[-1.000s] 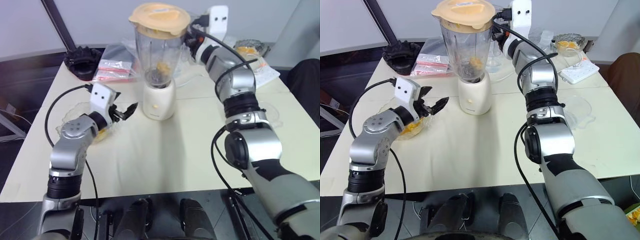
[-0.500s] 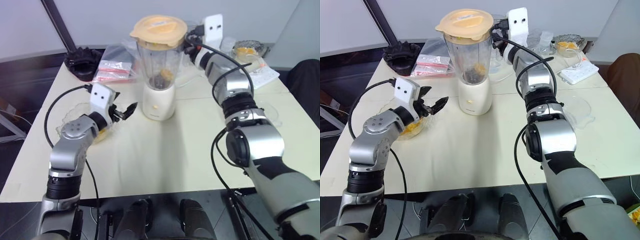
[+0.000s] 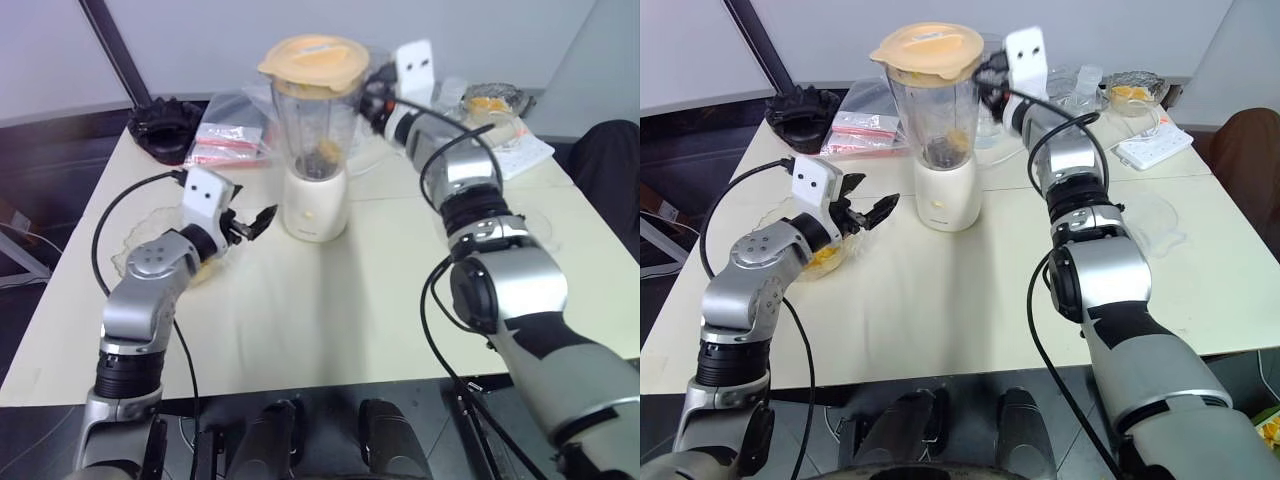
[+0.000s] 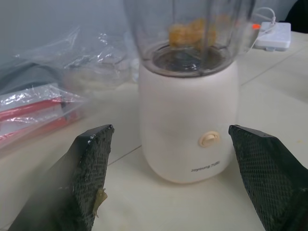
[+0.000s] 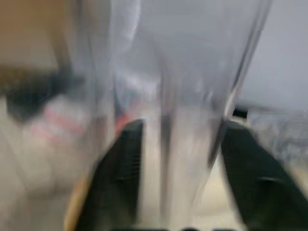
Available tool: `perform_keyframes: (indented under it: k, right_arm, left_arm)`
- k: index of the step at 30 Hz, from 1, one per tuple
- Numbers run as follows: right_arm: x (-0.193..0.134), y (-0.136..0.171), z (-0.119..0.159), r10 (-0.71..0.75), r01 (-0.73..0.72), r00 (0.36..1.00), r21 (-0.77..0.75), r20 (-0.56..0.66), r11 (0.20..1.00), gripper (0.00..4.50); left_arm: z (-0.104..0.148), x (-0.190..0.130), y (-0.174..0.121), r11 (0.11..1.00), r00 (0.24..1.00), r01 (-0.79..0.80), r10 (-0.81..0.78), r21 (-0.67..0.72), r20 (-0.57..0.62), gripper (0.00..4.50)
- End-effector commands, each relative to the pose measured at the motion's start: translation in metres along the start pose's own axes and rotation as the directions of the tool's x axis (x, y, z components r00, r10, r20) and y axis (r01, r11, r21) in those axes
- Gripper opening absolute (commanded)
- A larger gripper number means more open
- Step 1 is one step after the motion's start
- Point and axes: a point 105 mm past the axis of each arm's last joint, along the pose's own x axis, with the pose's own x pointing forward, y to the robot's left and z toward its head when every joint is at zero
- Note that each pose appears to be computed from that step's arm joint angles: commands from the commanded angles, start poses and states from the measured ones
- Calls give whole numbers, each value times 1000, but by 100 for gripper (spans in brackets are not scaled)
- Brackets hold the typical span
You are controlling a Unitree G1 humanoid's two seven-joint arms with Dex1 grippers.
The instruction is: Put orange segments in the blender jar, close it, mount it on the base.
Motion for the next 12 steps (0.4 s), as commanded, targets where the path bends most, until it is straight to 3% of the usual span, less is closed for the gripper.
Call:
perform_keyframes:
  k: [1,6,12]
  right_arm:
    - [-10,-12,17,-62,70,996,-108,70,992,384]
    - [-53,-2,1,-43,57,995,-157,92,986,384]
    - [-134,28,-48,32,-32,999,-149,-3,988,384]
  left_arm:
    - [6,-1,-4,1000,999,8,-9,15,32,402]
    - [-4,-1,-9,1000,1000,25,-25,9,13,402]
    - [-18,-5,-18,997,998,59,-60,-49,-18,402]
